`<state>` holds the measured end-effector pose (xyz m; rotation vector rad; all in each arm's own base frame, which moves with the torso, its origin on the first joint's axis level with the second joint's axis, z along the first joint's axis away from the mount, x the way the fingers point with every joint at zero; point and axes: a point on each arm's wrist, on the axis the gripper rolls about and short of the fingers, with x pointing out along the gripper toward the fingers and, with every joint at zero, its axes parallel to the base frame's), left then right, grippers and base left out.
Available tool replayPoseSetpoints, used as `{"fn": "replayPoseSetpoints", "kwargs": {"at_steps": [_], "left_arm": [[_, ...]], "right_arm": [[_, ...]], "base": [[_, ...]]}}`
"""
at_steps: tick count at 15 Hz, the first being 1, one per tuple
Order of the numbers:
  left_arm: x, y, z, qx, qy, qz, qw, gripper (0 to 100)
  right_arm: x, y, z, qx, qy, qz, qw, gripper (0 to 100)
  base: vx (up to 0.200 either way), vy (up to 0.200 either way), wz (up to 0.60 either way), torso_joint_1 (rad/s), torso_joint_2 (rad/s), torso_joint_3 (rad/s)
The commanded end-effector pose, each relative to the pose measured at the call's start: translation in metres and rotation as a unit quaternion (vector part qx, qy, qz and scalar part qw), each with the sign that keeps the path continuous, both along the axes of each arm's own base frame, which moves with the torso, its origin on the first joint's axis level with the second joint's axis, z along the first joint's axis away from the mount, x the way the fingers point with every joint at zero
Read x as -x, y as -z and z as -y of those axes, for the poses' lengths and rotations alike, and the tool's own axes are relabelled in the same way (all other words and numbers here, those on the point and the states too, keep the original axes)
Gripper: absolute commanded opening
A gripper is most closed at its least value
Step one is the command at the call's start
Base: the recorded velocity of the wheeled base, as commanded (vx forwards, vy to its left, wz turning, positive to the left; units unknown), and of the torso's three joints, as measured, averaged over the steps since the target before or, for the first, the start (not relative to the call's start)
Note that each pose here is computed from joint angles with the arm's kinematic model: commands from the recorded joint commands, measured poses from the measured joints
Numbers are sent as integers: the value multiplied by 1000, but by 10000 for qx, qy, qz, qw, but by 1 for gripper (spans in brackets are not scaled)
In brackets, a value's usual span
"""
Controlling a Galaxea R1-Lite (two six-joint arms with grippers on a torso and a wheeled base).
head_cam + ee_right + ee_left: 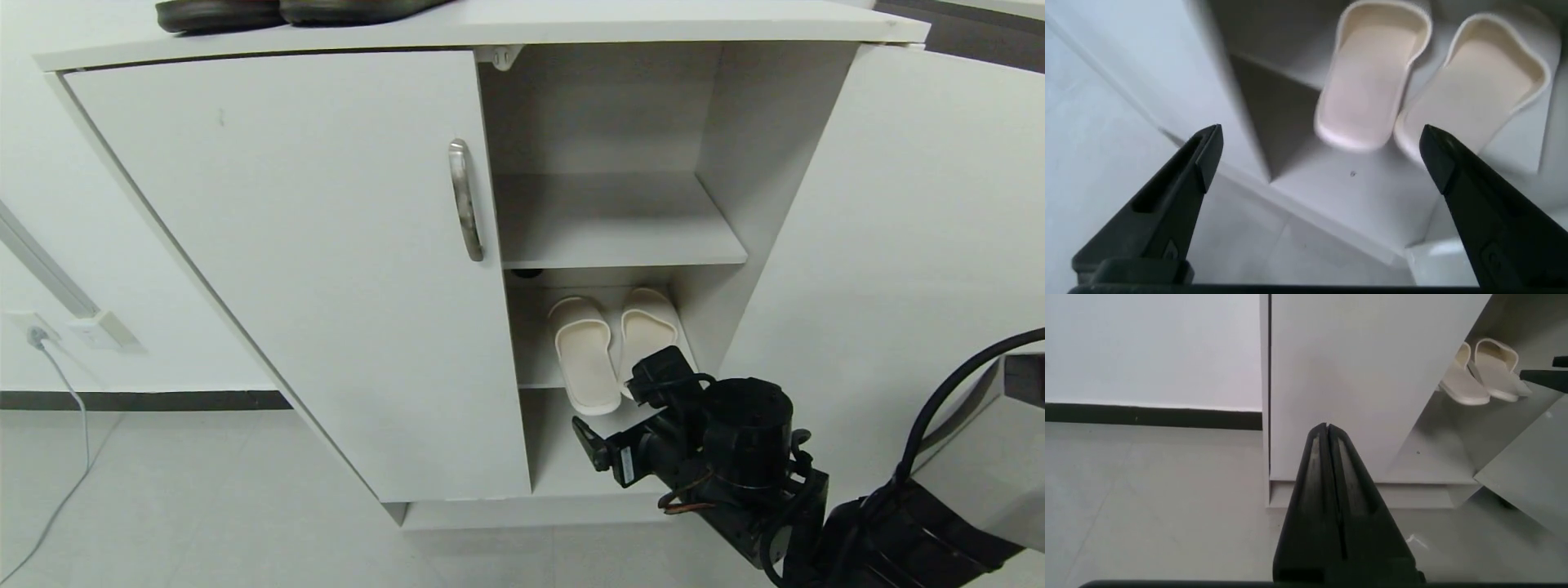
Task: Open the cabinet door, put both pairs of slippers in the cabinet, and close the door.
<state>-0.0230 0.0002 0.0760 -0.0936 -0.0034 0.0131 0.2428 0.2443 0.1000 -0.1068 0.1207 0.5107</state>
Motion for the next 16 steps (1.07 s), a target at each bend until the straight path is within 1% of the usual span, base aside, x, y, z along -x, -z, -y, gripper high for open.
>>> {"fn": "replayPoseSetpoints", "kwargs": {"at_steps": [1,4,7,16], "left_arm": [[0,0,0,0,-3,-14,10000,0],[0,0,0,0,20,2,10000,0],[0,0,0,-16,12,1,10000,0],[0,0,0,-16,12,1,10000,0]], "right_arm": [[1,1,1,19,-6,-15,10000,100],[2,3,0,48,-13,-40,10000,100],[2,7,1,92,-6,-83,9999,100],[3,5,0,38,121,20,9999,100]], "base": [[-200,0,0,2,7,2],[-200,0,0,-1,2,1],[0,0,0,0,0,0],[0,0,0,0,0,0]]}}
